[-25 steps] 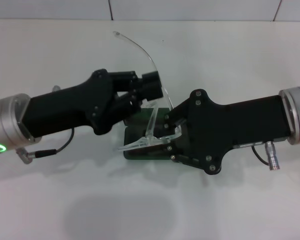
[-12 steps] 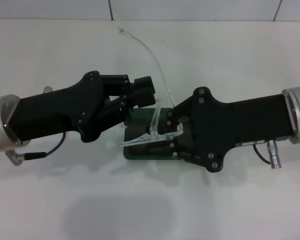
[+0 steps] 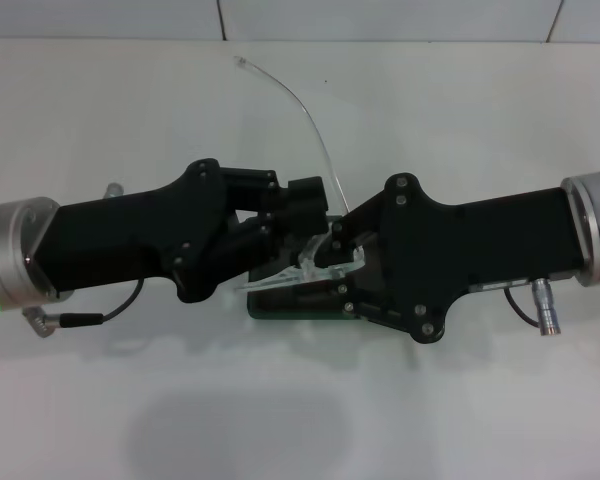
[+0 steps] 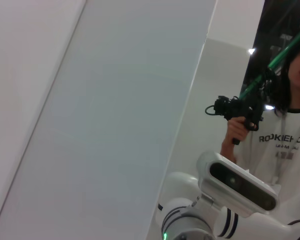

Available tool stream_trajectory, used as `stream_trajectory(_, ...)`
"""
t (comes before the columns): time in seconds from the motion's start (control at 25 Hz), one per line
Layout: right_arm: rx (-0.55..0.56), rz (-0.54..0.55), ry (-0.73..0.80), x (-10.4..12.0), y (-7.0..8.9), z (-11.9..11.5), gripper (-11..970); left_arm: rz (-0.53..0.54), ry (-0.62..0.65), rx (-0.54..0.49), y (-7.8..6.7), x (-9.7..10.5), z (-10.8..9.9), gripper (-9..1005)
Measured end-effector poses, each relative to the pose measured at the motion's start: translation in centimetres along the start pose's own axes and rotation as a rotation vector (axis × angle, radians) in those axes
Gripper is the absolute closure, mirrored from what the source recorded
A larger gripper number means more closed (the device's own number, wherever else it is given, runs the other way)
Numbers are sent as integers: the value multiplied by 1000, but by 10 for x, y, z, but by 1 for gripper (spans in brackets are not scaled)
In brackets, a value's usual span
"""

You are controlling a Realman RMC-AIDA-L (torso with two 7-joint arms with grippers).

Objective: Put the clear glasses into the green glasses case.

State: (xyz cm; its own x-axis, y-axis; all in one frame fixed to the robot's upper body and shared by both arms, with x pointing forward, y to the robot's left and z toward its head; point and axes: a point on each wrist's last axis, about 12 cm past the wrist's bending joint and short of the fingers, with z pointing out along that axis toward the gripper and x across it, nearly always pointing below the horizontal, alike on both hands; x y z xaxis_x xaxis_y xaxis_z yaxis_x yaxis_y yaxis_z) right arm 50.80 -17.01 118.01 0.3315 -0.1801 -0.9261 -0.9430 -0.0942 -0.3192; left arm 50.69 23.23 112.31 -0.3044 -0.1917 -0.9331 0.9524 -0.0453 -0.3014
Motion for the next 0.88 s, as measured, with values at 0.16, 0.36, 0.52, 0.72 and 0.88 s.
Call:
stream_trajectory(0.16, 2, -1, 0, 0, 0, 0, 844, -3, 10, 9, 0, 1, 2, 839)
stream_trajectory(0.36, 4, 0, 0, 0, 0, 0, 844, -4, 14, 15, 0, 1, 3, 839)
stream_trajectory(0.52, 6, 3, 1, 1, 0, 0, 845, 5, -8, 2, -1, 1, 0, 839)
stream_trajectory(0.72, 5, 6, 1, 1, 1, 0, 845, 31, -86, -50, 0, -4, -9, 839)
stream_trajectory(0.88, 3, 8, 1, 1, 2, 0, 845, 39, -137, -113, 3, -7, -19, 840)
